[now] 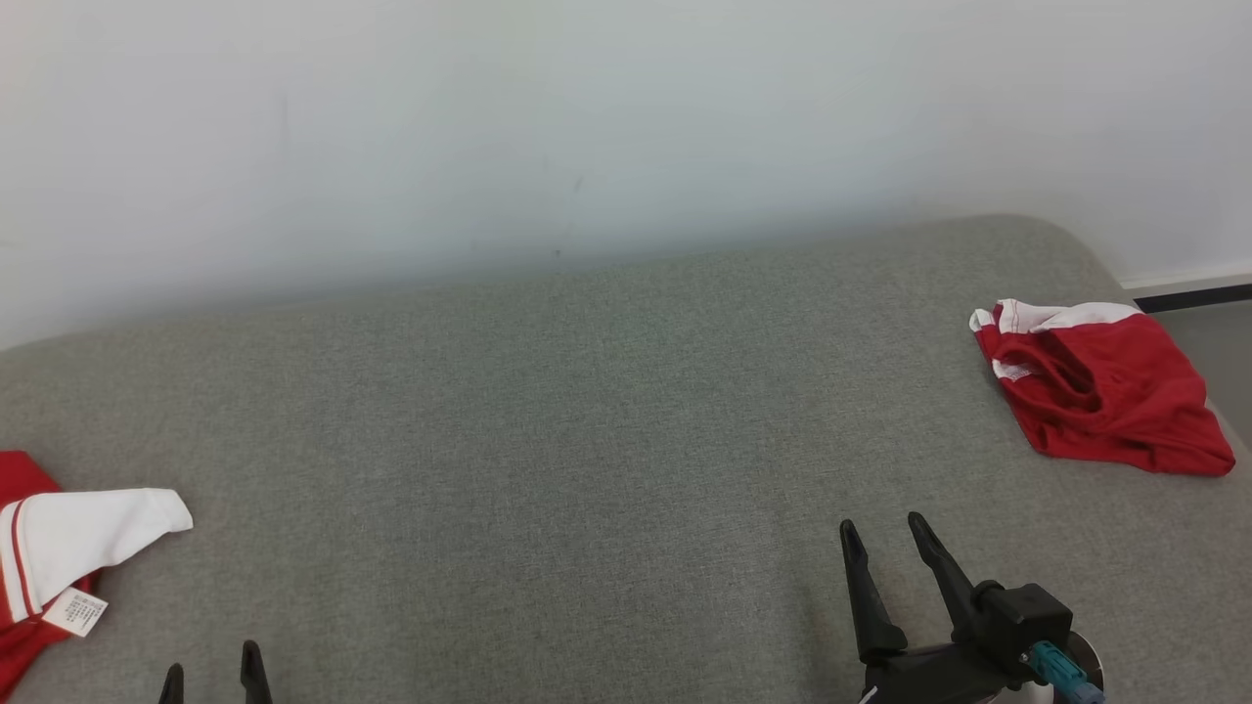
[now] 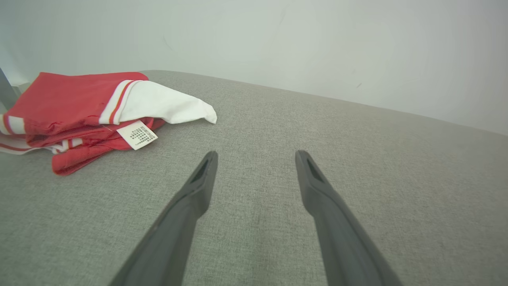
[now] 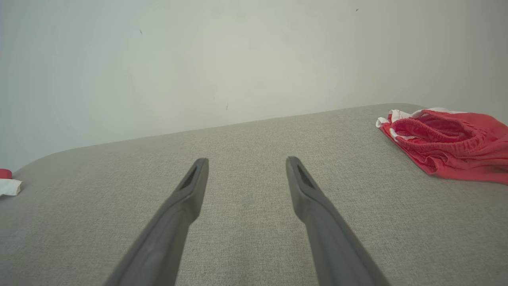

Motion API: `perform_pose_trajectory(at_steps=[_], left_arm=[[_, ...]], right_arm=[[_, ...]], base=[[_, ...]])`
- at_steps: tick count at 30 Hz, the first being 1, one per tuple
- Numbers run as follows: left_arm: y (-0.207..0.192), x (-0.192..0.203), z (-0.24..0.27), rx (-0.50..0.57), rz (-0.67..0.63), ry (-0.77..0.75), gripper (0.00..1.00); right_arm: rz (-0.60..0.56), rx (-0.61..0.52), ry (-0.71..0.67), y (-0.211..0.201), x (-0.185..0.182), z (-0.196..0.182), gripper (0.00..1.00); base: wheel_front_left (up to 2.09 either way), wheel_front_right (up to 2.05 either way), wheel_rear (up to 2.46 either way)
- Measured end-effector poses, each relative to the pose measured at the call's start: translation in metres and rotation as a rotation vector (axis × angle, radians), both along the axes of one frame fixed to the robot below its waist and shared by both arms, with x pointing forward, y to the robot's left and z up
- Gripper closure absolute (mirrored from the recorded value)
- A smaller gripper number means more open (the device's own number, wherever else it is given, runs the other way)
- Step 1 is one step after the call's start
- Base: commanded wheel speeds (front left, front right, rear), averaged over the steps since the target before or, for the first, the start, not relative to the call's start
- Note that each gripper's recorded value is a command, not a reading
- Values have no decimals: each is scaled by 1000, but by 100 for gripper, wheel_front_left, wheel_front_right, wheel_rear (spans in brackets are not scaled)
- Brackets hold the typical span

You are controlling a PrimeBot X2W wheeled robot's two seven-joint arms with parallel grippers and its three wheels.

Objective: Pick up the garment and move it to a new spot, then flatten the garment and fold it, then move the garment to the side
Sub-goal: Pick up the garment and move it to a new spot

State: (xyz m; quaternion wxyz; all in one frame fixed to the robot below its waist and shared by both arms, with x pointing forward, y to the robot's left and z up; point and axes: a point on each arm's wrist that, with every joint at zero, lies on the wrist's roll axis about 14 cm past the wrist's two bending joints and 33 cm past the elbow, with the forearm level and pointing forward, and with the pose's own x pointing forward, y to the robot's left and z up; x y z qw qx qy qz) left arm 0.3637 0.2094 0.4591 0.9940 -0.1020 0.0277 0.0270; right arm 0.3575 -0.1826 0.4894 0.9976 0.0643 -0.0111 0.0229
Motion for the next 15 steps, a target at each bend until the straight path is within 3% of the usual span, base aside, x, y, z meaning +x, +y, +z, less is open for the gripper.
perform_pose_trajectory(at_steps=[15], left_arm=[[0,-4,-5,-15,11,16,0]], right_arm=[[28,2,26,9,8,-8,0]], base=[[0,0,0]])
